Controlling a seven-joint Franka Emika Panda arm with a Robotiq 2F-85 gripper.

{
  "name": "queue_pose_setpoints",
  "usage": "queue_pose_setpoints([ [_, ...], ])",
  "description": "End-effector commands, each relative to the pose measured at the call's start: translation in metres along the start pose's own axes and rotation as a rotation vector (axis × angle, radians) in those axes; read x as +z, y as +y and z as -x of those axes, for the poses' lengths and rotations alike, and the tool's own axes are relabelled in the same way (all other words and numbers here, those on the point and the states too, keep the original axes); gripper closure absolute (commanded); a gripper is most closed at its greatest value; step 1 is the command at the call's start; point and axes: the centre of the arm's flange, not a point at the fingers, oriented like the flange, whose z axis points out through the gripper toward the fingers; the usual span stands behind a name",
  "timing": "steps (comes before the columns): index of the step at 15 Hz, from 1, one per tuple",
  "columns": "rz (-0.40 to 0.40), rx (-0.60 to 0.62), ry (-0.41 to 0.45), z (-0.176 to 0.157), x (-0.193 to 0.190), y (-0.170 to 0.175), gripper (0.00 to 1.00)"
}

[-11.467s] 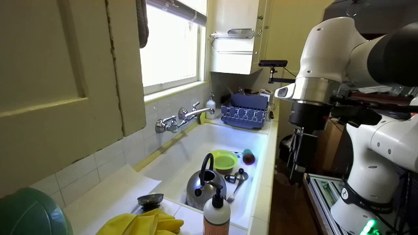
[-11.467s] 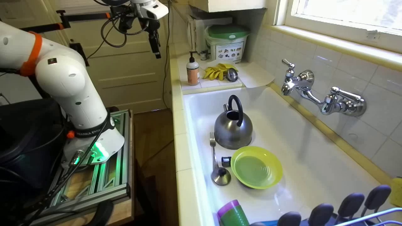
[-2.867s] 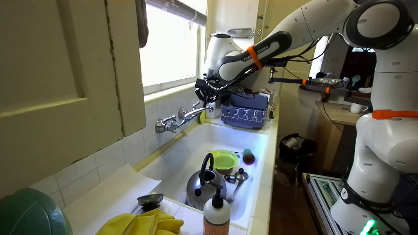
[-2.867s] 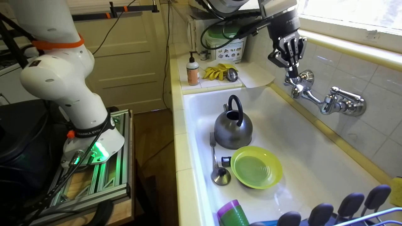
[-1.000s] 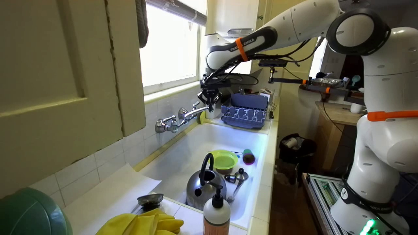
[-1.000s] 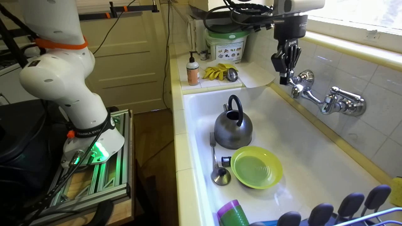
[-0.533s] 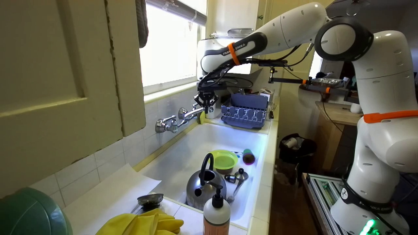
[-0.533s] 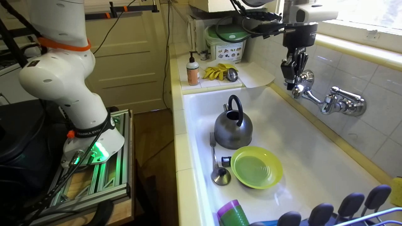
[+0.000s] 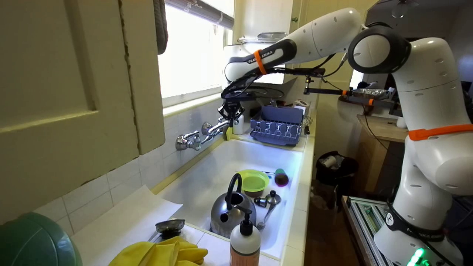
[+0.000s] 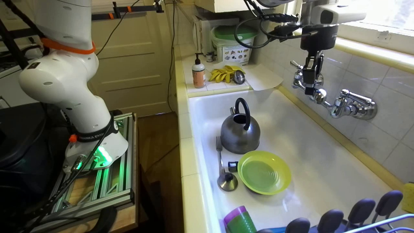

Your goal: Turn the tap faucet to the right

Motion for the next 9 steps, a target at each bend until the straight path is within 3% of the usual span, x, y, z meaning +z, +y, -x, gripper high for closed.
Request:
queue_pose_setpoints([
  [1,-0.032,-0.069,0.056,-0.031,0.0,-0.008,1.0],
  [3,-0.018,-0.119,0.083,-0.033,0.003,-0.007,1.0],
  [9,0.068,-0.177,-0.028,0.019,-0.016,0.004,1.0],
])
